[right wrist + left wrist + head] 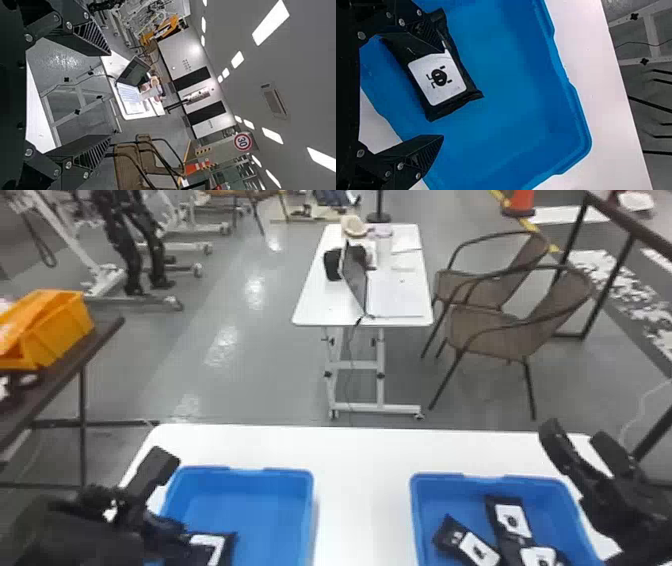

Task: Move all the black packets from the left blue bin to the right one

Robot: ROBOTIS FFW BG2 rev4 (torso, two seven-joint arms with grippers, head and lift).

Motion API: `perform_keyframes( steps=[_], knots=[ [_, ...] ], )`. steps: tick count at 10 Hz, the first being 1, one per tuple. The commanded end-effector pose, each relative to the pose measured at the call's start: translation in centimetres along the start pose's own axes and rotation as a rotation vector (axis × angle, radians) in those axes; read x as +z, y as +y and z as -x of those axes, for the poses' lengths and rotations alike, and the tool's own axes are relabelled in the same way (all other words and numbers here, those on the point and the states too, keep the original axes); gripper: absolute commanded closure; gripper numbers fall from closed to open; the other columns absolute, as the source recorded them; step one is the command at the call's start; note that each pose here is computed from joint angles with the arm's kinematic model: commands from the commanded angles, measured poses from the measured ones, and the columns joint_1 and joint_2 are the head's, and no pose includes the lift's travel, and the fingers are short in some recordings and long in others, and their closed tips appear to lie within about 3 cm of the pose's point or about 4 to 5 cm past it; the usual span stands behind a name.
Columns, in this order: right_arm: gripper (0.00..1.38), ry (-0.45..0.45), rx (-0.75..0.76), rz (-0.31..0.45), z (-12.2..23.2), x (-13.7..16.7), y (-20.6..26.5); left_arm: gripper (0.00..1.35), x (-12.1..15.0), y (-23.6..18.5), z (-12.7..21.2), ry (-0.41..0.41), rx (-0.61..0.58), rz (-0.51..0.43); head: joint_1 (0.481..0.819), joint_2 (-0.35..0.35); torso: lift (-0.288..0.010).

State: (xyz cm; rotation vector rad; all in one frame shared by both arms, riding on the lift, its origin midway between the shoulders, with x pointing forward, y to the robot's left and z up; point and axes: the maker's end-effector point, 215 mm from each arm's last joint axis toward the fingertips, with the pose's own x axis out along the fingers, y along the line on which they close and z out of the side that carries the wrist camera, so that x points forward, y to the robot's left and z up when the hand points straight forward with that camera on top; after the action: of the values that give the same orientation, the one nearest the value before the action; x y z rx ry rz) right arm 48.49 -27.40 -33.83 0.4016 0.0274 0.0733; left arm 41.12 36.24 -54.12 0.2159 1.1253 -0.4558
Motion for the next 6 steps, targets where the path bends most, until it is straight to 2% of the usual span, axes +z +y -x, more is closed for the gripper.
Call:
perform_keyframes(
  steps=[1,4,6],
  knots=[
    [0.31,0.001,0.002,-0.011,0.0,-0.1,0.1,0.29,-1.1,1.2,0.4,0.029,0.031,0.007,0.695,0.104,0.0],
    [0.3,0.002,0.008,-0.033,-0.1,-0.4,0.2,0.29,-3.5,3.0,0.1,0.099,0.068,0.007,0.695,0.147,0.0],
    [0.3,0.003,0.021,-0.04,-0.4,-0.5,0.4,0.29,-3.8,3.7,-0.8,0.116,0.086,-0.012,0.695,0.166,0.0]
  ],
)
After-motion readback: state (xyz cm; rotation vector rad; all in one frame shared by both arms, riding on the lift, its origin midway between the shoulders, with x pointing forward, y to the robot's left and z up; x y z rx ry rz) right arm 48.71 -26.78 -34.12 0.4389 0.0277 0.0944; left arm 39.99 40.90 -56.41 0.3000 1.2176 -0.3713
